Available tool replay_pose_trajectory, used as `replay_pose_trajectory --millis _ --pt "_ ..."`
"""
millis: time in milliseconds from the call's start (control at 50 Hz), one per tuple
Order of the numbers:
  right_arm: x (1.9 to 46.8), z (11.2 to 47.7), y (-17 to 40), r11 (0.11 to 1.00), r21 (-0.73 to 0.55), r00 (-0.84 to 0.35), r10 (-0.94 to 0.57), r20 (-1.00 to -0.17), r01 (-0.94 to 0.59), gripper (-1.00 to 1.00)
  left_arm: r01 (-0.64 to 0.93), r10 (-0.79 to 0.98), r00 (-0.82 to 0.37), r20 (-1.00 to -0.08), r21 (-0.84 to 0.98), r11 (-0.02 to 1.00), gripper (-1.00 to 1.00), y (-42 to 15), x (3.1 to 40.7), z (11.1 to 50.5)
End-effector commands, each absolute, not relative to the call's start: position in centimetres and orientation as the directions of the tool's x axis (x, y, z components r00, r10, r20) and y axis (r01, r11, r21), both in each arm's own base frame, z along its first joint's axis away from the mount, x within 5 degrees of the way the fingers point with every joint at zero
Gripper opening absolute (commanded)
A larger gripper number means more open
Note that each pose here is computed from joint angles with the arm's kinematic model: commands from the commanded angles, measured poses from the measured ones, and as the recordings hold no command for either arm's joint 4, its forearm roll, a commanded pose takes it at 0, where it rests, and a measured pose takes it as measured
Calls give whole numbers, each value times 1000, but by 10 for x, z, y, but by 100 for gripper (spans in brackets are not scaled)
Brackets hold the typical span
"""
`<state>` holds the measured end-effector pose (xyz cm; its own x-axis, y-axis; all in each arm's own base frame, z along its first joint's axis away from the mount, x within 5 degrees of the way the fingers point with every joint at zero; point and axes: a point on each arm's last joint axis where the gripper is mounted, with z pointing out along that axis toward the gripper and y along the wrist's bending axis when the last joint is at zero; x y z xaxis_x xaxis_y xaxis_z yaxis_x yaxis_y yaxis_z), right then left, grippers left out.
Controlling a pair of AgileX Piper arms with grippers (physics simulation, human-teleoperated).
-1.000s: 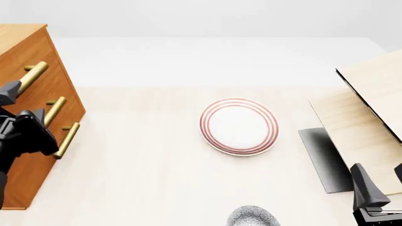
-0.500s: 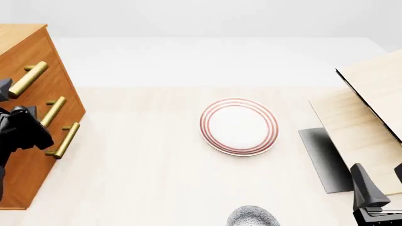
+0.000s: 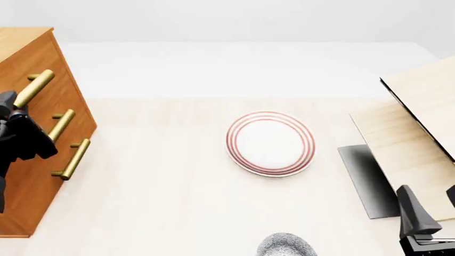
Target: Open the top drawer of the cabinet and put the bowl in it.
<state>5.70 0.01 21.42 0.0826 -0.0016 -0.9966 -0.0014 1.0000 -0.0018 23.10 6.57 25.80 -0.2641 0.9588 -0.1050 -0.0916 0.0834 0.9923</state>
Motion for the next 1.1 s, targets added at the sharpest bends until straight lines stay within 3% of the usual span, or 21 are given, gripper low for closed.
replay_pose_trajectory --millis 20,680,1100 --pt "57 214 0 1000 -1 85 -1 -996 -1 100 -79 958 -272 -92 994 73 -100 67 232 251" --pt "57 214 0 1000 -1 84 -1 -996 -1 100 -80 991 -125 -42 996 32 -100 27 206 267" --pt "57 214 0 1000 -1 83 -1 -997 -1 100 -84 999 -38 -27 996 23 -100 9 216 267"
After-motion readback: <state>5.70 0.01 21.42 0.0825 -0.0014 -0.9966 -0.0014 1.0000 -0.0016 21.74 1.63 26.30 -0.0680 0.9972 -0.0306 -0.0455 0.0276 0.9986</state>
